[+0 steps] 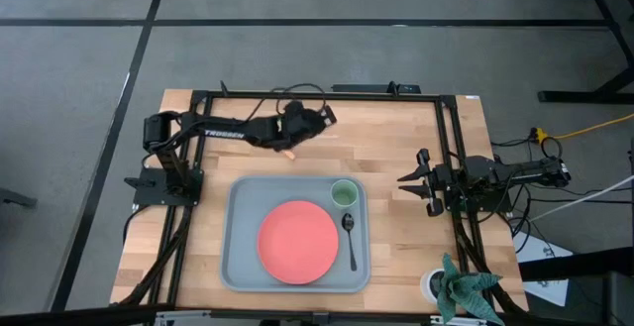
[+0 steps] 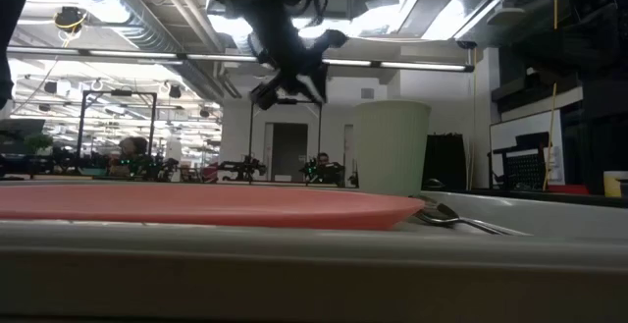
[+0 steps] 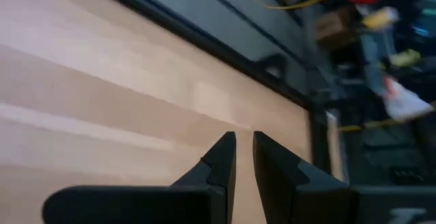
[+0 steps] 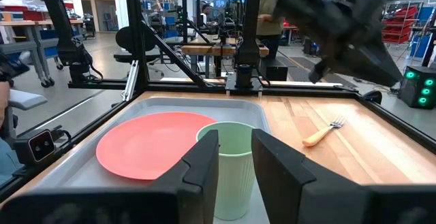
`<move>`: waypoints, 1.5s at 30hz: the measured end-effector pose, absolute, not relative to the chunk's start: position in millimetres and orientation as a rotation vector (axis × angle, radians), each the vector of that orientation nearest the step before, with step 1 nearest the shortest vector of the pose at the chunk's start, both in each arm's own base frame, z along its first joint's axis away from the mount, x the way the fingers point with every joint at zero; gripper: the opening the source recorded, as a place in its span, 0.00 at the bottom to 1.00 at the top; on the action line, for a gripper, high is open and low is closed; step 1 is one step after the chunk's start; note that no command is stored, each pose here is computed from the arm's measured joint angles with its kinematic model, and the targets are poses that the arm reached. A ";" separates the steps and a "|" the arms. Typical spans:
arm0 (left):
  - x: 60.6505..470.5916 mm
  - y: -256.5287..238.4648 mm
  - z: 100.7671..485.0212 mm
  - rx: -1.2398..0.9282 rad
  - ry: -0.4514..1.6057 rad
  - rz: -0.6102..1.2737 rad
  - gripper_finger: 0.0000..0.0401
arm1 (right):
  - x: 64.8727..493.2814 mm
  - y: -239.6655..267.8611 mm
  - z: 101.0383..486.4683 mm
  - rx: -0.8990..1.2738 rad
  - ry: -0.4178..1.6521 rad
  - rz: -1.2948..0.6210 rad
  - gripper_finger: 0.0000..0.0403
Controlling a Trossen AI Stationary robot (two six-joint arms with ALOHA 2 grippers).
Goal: Pick and place plate/cup/fork/spoon on tray
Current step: Put the orange fork on the gray serving tray to the left of the pink plate
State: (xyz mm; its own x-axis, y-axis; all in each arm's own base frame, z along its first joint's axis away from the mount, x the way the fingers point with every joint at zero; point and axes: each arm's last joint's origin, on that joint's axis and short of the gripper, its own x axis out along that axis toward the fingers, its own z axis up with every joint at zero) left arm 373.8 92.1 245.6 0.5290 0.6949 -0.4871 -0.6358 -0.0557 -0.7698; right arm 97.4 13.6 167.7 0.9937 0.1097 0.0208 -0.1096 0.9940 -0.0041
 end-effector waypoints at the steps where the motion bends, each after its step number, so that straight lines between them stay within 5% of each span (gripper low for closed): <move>1: 370.5 98.7 242.8 -1.263 -0.042 1.105 0.11 | 97.4 13.6 167.8 -0.003 -0.021 0.110 0.23; 7: 350.6 125.8 225.6 -1.898 0.119 1.177 0.11 | 97.4 13.6 167.7 -0.003 -0.021 0.110 0.23; 13: 335.9 137.0 238.7 -1.979 0.053 1.226 0.11 | 97.5 13.6 167.7 -0.002 -0.021 0.110 0.23; 21: 289.0 118.2 230.4 -2.070 0.120 1.838 0.11 | 97.4 13.6 167.7 -0.003 -0.021 0.110 0.23; 29: 303.8 133.2 235.8 -1.994 -0.090 1.638 0.11 | 97.4 13.6 167.7 -0.003 -0.021 0.110 0.23; 39: 308.8 147.2 224.3 -1.805 0.097 1.565 0.11 | 97.4 13.6 167.8 -0.003 -0.021 0.110 0.23; 45: 311.8 145.6 225.1 -1.910 0.050 1.552 0.11 | 97.4 13.6 167.8 -0.003 -0.021 0.110 0.23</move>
State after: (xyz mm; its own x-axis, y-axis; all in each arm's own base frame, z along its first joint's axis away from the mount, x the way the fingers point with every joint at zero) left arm 311.8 145.6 225.1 0.2930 0.3684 -0.8823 -0.4244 -0.7768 -0.4652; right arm 97.4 13.6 167.8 0.9937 0.1097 0.0205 -0.1097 0.9940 -0.0043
